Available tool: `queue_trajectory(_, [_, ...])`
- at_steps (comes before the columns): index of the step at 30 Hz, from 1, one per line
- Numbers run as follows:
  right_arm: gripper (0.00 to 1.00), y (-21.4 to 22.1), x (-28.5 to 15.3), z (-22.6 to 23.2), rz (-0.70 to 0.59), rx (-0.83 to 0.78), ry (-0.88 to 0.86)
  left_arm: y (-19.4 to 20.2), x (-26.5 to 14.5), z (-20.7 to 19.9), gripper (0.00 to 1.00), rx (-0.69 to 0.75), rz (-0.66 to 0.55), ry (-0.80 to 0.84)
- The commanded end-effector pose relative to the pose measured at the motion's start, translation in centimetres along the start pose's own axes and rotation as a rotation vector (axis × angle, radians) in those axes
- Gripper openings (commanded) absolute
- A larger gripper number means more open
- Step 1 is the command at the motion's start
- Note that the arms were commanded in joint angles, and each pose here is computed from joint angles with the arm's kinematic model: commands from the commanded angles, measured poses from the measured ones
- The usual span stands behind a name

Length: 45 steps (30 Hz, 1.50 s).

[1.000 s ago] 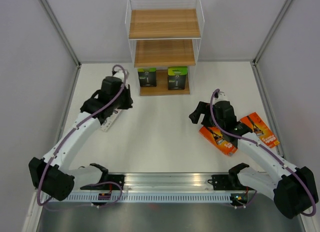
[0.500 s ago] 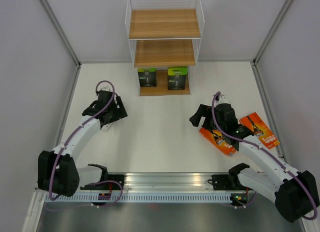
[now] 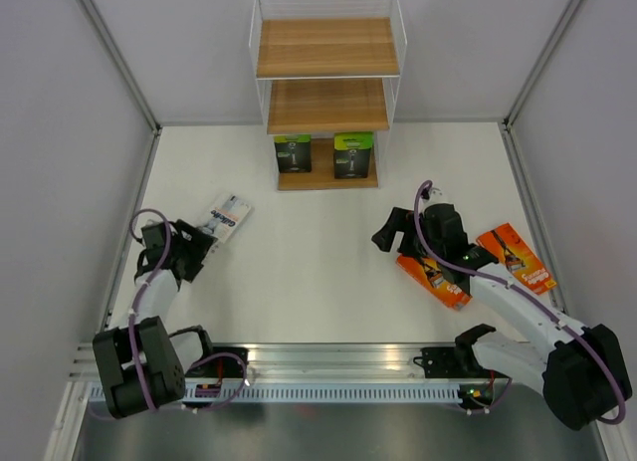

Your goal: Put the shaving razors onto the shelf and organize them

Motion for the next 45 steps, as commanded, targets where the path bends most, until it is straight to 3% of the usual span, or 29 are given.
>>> queue_trajectory(1, [0.98,-0.4,0.5,0.5,-0.014,0.000,-0.031,-1.5,0.2,-1.5,0.88,-0.064,-0.050,0.121])
queue_trajectory(4, [0.98,-0.2,1.0,0.5,-0.004,0.003,-0.030,-2.2,1.1,-1.0,0.85,-0.116,-0.111,0.168])
queue_trajectory(10, [0.98,-0.8,1.3,0.7,-0.005,0.000,-0.027,-2.4,2.9,-1.3,0.81,-0.163,-0.115,0.223])
queue_trajectory(14, [0.98,-1.4,1.5,0.7,-0.015,0.001,-0.012,-2.5,3.6,-0.9,0.68,-0.172,-0.139,0.239])
queue_trajectory(16, [0.98,-1.4,1.7,0.7,-0.009,0.000,-0.009,-2.6,3.7,-0.9,0.48,-0.162,-0.160,0.253])
queue_trajectory(20, [0.98,-1.2,2.1,0.5,0.009,0.005,0.003,-3.2,3.6,-1.4,0.24,-0.100,-0.188,0.275])
queue_trajectory(21, [0.98,-1.2,2.2,0.6,0.010,0.003,0.004,-3.3,3.7,-1.3,0.02,-0.096,-0.193,0.263])
queue_trajectory(27, [0.98,-1.3,2.7,0.5,0.024,0.005,0.017,-4.5,3.7,-2.9,0.02,-0.035,-0.210,0.322])
queue_trajectory(32, [0.98,-2.2,2.8,1.5,0.013,-0.007,-0.011,-5.6,0.9,-6.3,0.02,0.024,-0.189,0.402])
queue_trajectory(36, [0.98,-3.0,2.9,3.5,-0.014,-0.063,-0.083,-6.1,-2.9,-10.1,0.02,0.147,-0.152,0.483])
queue_trajectory(45, [0.98,-4.7,2.0,6.7,-0.100,-0.164,-0.238,-3.0,-11.2,-16.6,0.02,0.636,-0.065,0.528])
Point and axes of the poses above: each gripper's point midway between its finger pads, its own x axis out along the fingers, its own z axis along the line the jaws close on, y = z × x, the point moved 3 cm from there along -x, back along the fingers, and after that the axes turned 6 degrees about -x, right-handed, at the moved point
